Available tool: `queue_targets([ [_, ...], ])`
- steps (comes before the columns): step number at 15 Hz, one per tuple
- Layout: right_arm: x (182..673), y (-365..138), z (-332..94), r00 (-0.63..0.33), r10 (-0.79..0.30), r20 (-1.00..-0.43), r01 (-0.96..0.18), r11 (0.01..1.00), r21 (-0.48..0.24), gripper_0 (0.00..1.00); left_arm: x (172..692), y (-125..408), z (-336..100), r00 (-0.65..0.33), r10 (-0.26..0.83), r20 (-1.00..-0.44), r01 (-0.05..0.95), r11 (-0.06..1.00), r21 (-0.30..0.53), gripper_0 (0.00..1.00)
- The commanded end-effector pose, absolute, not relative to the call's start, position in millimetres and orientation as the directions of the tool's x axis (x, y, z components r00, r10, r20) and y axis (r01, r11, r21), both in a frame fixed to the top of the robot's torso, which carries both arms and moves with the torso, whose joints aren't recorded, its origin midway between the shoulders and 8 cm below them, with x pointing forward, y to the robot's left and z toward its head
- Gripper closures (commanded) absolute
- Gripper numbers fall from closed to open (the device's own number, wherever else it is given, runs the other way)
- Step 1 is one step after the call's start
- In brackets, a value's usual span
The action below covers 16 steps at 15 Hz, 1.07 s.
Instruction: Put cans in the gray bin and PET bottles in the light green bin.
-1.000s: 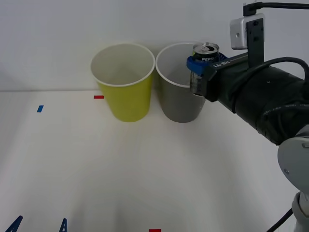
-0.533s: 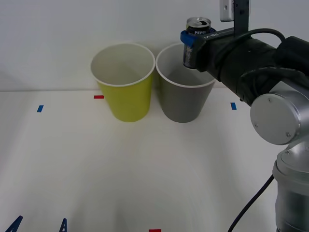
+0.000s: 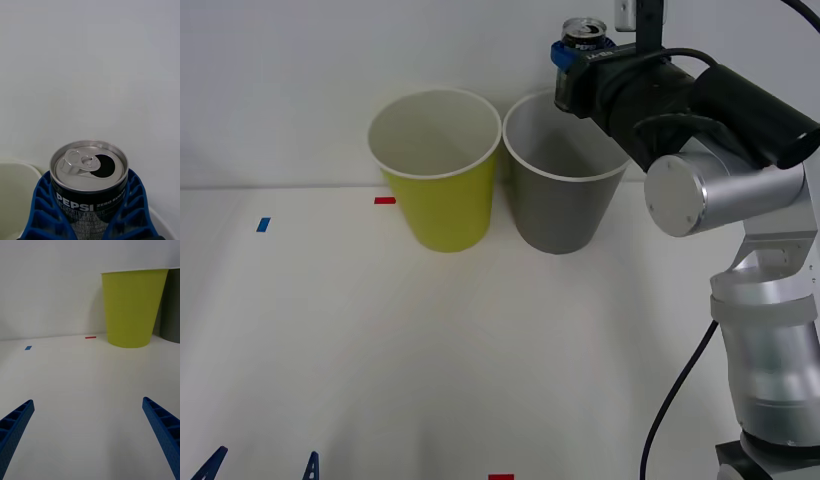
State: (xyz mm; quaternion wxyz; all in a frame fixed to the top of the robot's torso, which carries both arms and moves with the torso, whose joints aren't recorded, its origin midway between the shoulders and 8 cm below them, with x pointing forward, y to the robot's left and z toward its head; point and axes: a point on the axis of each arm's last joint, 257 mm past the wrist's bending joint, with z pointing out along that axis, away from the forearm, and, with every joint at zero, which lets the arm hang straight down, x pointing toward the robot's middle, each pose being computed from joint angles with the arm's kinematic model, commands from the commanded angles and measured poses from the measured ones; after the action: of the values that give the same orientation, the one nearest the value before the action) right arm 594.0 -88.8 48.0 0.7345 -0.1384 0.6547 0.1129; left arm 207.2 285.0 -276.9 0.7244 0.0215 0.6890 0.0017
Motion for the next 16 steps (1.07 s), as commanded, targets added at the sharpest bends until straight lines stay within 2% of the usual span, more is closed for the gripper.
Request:
queue_targets([
  [1,601,-97,46,0.120,-0.042,-0.992,-0.329,0.941,-0.080,1.00,207,285,-277,0.051,0.032,-0.998,0.027,0.999,0.034,0.00],
  [10,607,-94,40,0.116,-0.050,-0.992,-0.325,0.942,-0.085,1.00,207,285,-277,0.051,0.032,-0.998,0.027,0.999,0.034,0.00],
  [11,607,-95,42,0.125,-0.052,-0.991,-0.322,0.942,-0.090,0.93,207,285,-277,0.051,0.032,-0.998,0.027,0.999,0.034,0.00],
  [13,607,-95,42,0.130,-0.065,-0.989,-0.319,0.942,-0.104,0.41,207,285,-277,0.051,0.032,-0.998,0.027,0.999,0.034,0.00],
  [16,604,-87,47,0.157,-0.072,-0.985,-0.332,0.936,-0.121,0.38,207,285,-277,0.051,0.032,-0.998,0.027,0.999,0.034,0.00],
])
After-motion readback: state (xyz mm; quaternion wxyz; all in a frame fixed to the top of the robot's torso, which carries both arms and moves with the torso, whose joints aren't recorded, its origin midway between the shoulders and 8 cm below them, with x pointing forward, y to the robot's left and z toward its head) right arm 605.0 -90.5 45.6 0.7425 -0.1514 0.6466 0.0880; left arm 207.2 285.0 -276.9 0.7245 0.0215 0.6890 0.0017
